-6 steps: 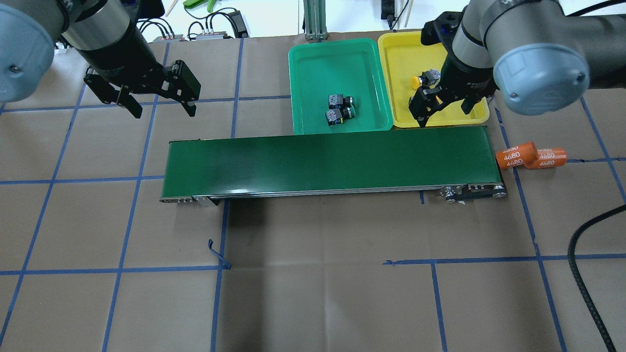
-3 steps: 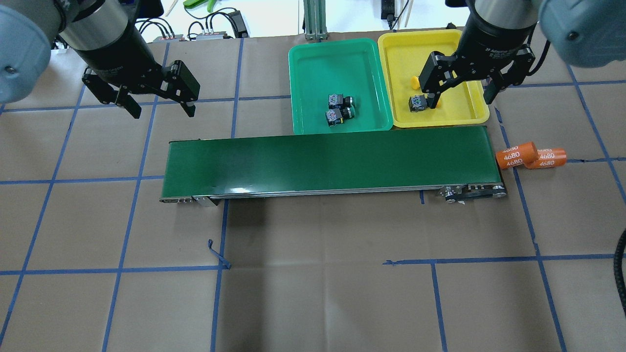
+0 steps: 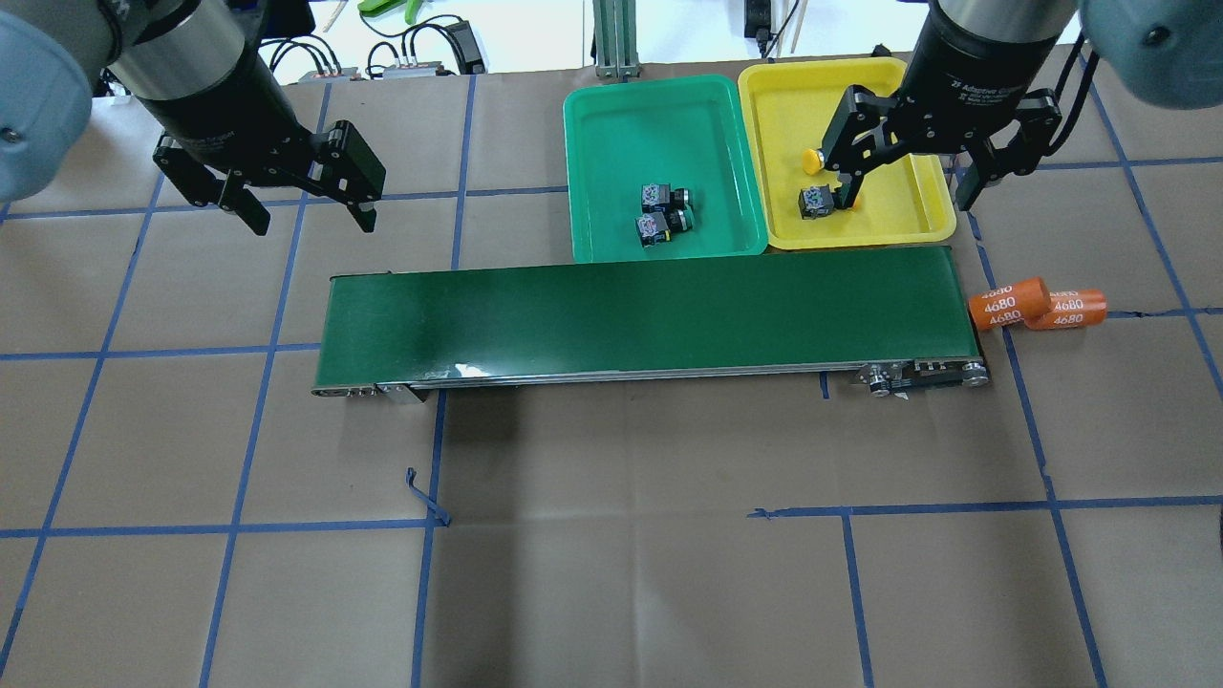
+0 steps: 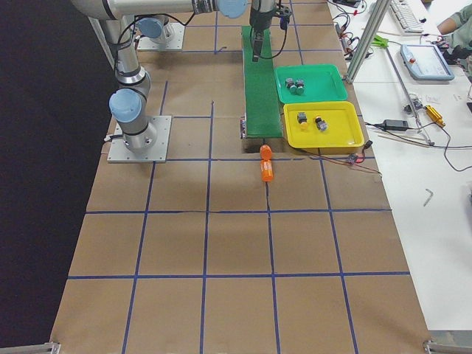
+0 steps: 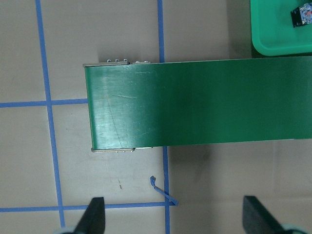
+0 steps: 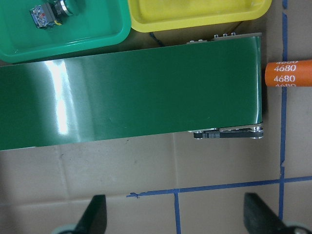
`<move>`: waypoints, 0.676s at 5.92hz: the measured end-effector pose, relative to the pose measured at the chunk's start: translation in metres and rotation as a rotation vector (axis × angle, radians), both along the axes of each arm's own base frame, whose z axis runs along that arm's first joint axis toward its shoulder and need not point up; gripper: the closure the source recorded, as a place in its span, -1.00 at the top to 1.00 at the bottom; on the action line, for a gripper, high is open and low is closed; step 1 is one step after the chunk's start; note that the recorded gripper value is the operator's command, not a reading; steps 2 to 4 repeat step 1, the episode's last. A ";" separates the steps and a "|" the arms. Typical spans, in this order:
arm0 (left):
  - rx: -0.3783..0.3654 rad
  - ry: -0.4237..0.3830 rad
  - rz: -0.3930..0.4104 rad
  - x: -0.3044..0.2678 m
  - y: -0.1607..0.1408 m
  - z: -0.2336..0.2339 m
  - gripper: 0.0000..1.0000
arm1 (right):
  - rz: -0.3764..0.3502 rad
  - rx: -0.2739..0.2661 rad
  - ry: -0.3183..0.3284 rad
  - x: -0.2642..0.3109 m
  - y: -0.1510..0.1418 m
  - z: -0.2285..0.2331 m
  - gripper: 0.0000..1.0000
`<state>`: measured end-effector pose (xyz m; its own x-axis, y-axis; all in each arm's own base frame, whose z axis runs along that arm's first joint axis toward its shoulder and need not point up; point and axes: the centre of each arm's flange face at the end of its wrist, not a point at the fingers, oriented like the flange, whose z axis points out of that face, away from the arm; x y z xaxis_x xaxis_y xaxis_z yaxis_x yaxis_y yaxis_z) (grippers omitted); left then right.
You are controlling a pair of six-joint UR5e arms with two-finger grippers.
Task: Sort buttons by color to trays
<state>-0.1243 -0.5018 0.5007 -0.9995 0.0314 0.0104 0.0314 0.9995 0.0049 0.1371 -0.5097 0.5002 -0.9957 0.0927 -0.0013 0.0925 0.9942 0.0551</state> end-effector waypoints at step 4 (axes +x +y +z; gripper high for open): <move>0.000 0.000 0.001 0.000 0.000 0.000 0.98 | 0.002 0.000 0.000 0.000 0.000 0.000 1.00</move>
